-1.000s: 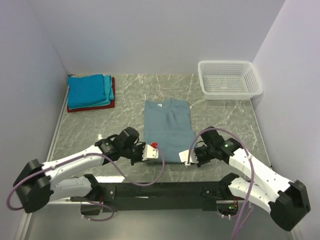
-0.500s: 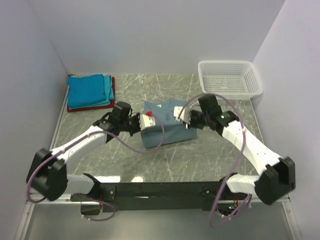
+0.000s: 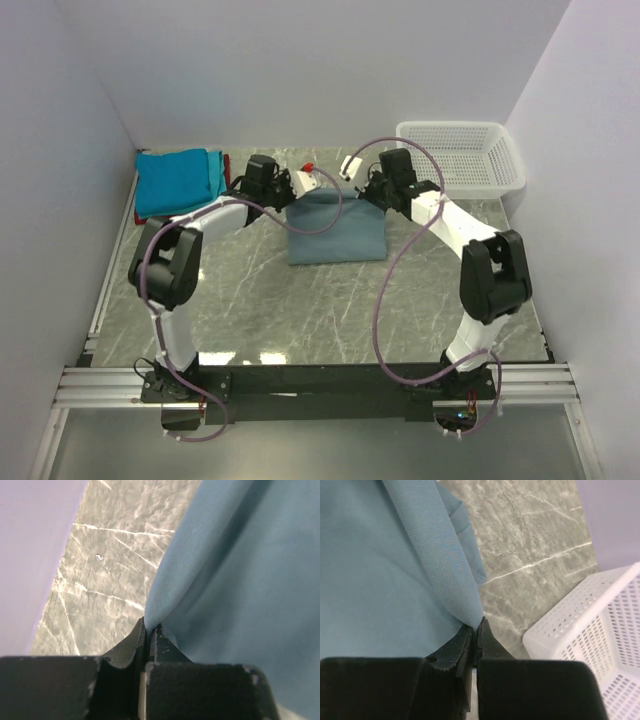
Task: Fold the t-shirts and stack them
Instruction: Fold the tshirt
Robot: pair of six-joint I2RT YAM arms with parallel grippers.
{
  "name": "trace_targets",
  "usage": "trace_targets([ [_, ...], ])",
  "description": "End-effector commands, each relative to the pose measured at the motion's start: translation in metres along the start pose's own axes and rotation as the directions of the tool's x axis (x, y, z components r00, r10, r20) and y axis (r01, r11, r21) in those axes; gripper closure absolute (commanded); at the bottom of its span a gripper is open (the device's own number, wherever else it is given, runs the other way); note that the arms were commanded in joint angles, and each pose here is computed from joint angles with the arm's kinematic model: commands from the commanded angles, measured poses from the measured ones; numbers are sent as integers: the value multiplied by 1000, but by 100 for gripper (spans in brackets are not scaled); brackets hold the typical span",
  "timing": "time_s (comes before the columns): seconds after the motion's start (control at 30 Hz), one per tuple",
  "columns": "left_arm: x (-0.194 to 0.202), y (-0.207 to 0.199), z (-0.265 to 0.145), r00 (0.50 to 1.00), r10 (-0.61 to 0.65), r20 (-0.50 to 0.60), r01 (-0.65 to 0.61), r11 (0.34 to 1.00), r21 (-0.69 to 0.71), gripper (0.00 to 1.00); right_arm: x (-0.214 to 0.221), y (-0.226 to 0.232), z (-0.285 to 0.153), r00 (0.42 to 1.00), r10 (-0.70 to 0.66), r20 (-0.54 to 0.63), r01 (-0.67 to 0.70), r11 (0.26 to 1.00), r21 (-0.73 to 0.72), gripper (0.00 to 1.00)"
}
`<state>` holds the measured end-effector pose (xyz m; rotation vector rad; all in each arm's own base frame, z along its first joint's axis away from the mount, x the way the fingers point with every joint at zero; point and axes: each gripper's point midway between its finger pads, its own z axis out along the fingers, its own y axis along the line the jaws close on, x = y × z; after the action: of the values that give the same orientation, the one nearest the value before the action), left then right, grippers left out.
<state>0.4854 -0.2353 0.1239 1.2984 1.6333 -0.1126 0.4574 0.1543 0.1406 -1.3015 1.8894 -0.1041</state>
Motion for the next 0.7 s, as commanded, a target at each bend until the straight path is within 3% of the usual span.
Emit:
trace_targets([
  [0.0, 5, 30, 15, 1000, 8, -5, -8, 997, -73, 100, -9, -38, 10, 999, 40, 19, -42, 993, 110, 100],
  [0.17, 15, 33, 29, 1000, -18, -10, 17, 998, -67, 99, -5, -40, 25, 998, 56, 14, -57, 993, 108, 100],
  [0.27, 21, 37, 37, 998, -52, -29, 49, 995, -87, 91, -3, -44, 30, 997, 74, 8, -75, 989, 125, 99],
  [0.3, 19, 44, 39, 998, -66, -22, 63, 990, -122, 71, -1, -43, 33, 996, 91, 2, -90, 987, 131, 94],
  [0.33, 18, 53, 38, 995, -95, -27, 90, 983, -161, 58, -1, -47, 33, 995, 103, -1, -101, 983, 152, 87],
  [0.37, 16, 75, 35, 982, -184, -32, 169, 948, -269, 48, -3, -56, 33, 993, 118, 8, -117, 973, 198, 57],
  [0.4, 13, 90, 32, 971, -237, -22, 217, 917, -335, 35, 2, -68, 30, 984, 178, -5, -169, 944, 282, 42],
  [0.43, 11, 106, 26, 955, -297, -11, 266, 871, -413, 28, 1, -78, 26, 976, 218, 9, -208, 916, 343, 31],
  [0.47, -1, 137, 10, 917, -395, 48, 358, 766, -534, 22, -5, -92, 21, 954, 291, 70, -294, 864, 409, 24],
  [0.53, -7, 148, -7, 883, -467, 51, 410, 712, -570, 18, -12, -113, 6, 929, 349, 120, -363, 804, 471, 23],
  [0.67, -44, 145, -56, 810, -569, 144, 546, 640, -541, 7, -31, -91, -6, 879, 448, 165, -477, 838, 265, 25],
])
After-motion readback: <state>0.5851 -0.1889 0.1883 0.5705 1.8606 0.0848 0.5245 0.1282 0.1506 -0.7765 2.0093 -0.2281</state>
